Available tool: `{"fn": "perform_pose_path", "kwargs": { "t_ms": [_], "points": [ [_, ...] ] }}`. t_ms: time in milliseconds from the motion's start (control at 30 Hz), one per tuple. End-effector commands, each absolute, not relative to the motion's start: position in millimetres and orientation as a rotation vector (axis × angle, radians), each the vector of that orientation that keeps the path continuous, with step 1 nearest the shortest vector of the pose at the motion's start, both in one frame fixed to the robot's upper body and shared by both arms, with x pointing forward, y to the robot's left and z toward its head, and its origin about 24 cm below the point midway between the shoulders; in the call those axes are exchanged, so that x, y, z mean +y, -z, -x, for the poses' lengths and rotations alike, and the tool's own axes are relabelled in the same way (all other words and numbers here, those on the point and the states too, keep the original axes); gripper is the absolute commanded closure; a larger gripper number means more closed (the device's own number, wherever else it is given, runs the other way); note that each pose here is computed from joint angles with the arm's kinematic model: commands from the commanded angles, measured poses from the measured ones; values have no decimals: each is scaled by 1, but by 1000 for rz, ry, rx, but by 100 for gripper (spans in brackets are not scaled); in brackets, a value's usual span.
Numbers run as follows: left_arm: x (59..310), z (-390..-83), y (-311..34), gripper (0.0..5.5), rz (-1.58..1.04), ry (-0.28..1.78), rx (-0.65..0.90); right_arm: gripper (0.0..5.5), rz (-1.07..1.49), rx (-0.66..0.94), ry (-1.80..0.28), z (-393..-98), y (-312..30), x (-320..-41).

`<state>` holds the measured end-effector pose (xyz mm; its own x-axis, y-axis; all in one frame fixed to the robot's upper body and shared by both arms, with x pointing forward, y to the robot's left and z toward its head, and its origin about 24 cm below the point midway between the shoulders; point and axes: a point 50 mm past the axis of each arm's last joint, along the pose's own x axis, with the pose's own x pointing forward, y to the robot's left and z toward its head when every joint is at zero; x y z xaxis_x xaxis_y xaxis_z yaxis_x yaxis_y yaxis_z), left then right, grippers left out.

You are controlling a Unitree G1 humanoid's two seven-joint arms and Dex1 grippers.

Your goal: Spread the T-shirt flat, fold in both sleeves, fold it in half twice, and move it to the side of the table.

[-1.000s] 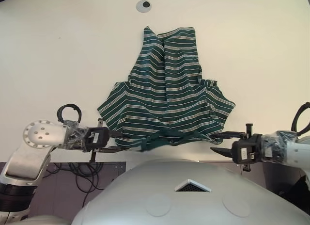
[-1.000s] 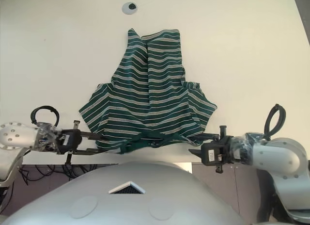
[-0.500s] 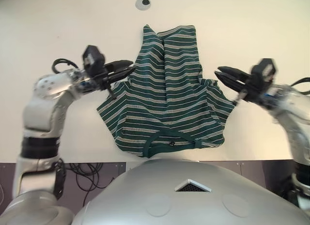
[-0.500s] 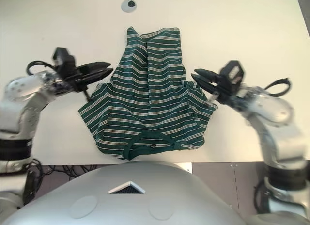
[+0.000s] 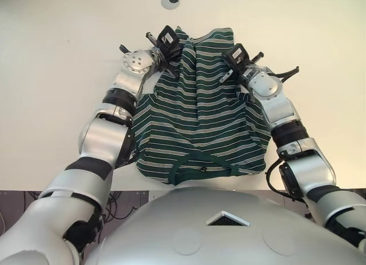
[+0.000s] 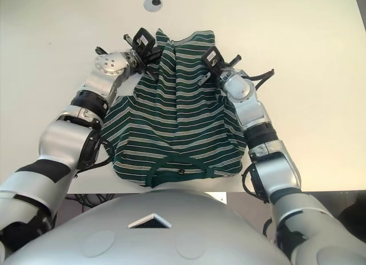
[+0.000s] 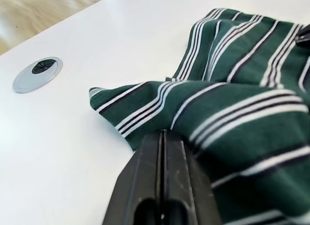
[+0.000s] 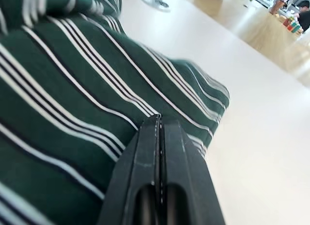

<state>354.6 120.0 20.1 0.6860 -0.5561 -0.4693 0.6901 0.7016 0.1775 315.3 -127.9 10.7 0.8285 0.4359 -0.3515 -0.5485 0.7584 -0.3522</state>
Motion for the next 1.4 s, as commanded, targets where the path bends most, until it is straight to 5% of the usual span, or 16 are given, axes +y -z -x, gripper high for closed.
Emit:
{"fn": "perform_pose_path", "kwargs": {
  "t_ms": [33, 433, 867, 1200, 1400],
  "points": [
    [136, -342, 3, 549, -426, 693, 521, 550, 480, 335, -553, -312, 5, -131],
    [191, -343, -1, 549, -560, 520, 515, 550, 507, 431, -406, -307, 14, -185],
    [196, -346, -6, 549, -558, 500, 491, 550, 533, 465, -365, -299, 21, -197],
    [175, -369, -38, 549, -489, 472, 323, 550, 484, 296, -307, -320, -2, -186],
    [187, -369, -69, 451, -290, 506, 86, 550, 417, 58, -276, -314, -31, -178]
  ]
}}
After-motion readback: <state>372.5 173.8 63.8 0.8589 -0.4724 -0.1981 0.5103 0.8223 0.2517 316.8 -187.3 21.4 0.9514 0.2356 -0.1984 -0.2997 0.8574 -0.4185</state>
